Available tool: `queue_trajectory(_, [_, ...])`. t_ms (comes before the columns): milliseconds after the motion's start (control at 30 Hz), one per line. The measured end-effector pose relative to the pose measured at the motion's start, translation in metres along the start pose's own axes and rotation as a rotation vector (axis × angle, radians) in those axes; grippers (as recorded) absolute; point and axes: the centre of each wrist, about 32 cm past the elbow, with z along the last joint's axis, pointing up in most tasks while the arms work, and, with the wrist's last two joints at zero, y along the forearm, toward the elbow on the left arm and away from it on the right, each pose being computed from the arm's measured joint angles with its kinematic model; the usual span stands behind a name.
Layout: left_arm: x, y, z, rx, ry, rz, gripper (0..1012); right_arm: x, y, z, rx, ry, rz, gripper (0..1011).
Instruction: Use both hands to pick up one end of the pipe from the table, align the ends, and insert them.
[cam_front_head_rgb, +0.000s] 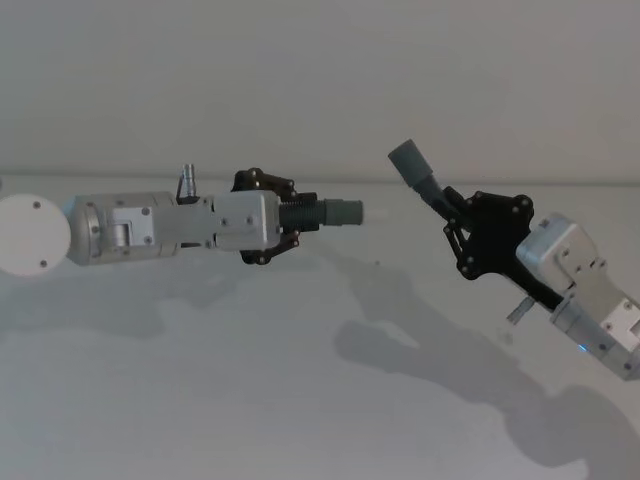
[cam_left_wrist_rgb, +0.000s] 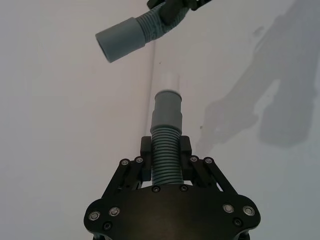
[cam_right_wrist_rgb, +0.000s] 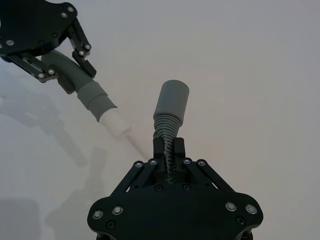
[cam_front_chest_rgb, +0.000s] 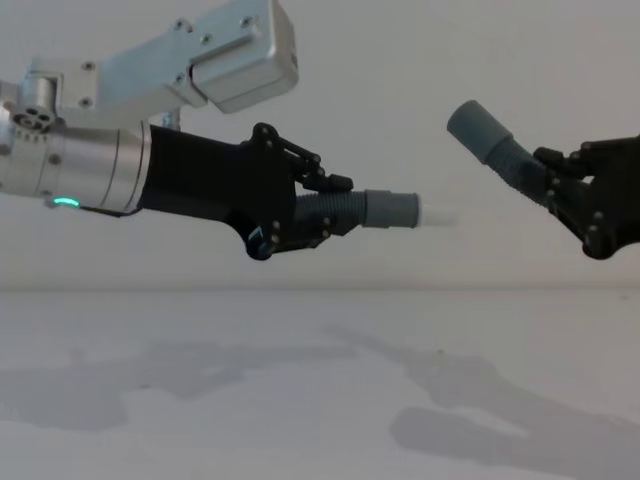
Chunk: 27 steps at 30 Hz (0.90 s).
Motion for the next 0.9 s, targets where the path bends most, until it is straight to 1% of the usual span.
queue_trajectory(100, [0.0024,0.0005,0.0007,-0.004,-0.022,-0.010,304,0.002,-0.001,-0.002,0.011,-0.013,0.006,85])
queue_trajectory(133, [0.0039,0.0007,0.0011,-0.006,-0.034,-0.016,304,0.003,-0.002,-0.002,0.011,-0.018,0.010,86])
queue_trajectory(167, [0.0044,0.0008,0.0013,-0.007,-0.039,-0.018,304,0.003,-0.002,-0.003,0.010,-0.019,0.013,86])
queue_trajectory(233, [0.0062,0.0013,0.0018,-0.009,-0.054,-0.026,304,0.004,-0.003,-0.004,0.007,-0.022,0.019,86])
queue_trajectory(367, [0.0084,0.0016,0.0025,-0.013,-0.073,-0.035,304,0.010,-0.008,-0.007,-0.013,-0.033,0.041,86])
queue_trajectory(467, [0.0096,0.0020,0.0028,-0.014,-0.085,-0.041,304,0.013,-0.011,-0.009,-0.023,-0.038,0.049,86])
queue_trajectory(567, [0.0106,0.0021,0.0031,-0.016,-0.094,-0.045,304,0.019,-0.015,-0.013,-0.039,-0.050,0.064,86])
queue_trajectory(600, [0.0107,0.0021,0.0031,-0.016,-0.096,-0.046,304,0.019,-0.015,-0.013,-0.039,-0.050,0.064,86])
queue_trajectory(767, [0.0120,0.0024,0.0035,-0.017,-0.106,-0.051,304,0.027,-0.022,-0.017,-0.051,-0.081,0.083,85])
queue_trajectory(900, [0.0125,0.0024,0.0037,-0.018,-0.112,-0.054,304,0.033,-0.026,-0.019,-0.050,-0.108,0.102,86])
